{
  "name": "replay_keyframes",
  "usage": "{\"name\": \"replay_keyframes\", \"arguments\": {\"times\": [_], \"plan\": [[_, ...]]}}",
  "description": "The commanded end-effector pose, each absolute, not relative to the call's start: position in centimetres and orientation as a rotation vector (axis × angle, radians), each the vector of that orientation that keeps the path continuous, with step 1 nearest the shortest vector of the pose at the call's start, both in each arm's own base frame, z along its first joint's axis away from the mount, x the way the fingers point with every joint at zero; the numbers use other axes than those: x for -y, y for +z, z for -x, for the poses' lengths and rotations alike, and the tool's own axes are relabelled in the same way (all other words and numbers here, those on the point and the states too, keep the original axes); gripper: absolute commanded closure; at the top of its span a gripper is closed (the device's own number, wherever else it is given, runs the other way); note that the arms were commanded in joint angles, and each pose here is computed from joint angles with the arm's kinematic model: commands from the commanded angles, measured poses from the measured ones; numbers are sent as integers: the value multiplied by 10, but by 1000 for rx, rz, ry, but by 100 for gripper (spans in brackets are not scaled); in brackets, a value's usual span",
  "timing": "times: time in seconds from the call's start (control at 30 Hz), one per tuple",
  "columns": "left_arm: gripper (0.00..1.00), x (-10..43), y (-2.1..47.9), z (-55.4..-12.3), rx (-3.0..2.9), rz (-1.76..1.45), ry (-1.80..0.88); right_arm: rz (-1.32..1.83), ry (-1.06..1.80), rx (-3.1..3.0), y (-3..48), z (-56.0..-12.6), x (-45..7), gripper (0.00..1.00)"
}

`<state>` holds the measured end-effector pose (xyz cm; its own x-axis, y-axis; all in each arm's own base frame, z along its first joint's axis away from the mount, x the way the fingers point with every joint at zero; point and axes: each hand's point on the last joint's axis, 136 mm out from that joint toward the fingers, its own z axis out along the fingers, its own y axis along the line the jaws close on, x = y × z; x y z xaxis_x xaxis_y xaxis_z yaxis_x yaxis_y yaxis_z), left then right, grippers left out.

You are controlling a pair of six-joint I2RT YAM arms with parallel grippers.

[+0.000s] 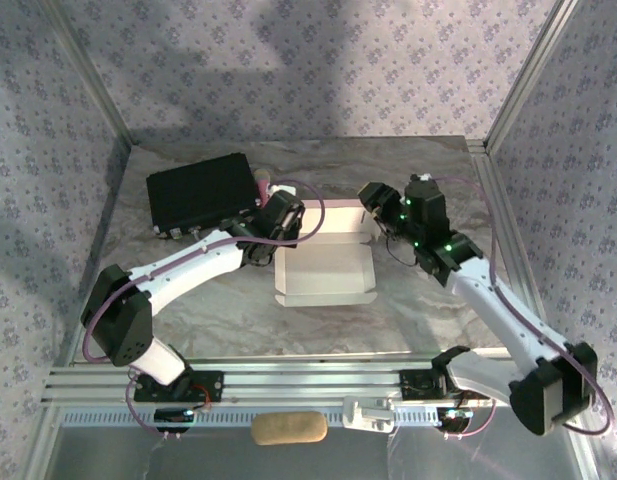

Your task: Fold the paper box

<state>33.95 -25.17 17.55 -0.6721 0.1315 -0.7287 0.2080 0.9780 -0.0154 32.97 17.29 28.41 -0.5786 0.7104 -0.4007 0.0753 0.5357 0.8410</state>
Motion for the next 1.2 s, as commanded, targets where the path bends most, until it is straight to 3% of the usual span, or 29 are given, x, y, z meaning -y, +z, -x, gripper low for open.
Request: {"name": "replay_keyframes", "arguments": {"times": [0.0, 0.17, 0.23, 0.3, 0.43, 0.63, 1.03, 1.17], "plan": [[100, 256, 196, -343, -2280, -197, -154, -581, 961, -1965, 289, -303, -159, 41], [100, 258, 196, -345, -2284, -200, -156, -497, 988, -1977, 258, -277, -185, 57], [100, 259, 197, -345, -2283, -201, -157, -482, 990, -2005, 245, -280, -194, 67], [100, 260, 198, -345, -2282, -205, -160, -472, 986, -2024, 235, -288, -198, 71], [100, 260, 201, -344, -2280, -214, -167, -448, 967, -2086, 217, -308, -196, 70], [100, 261, 203, -343, -2282, -224, -170, -493, 901, -2141, 198, -326, -169, 62], [100, 262, 206, -344, -2286, -217, -171, -503, 820, -2197, 160, -332, -156, 43], [100, 262, 207, -344, -2289, -218, -174, -499, 808, -2208, 151, -335, -157, 41]]}}
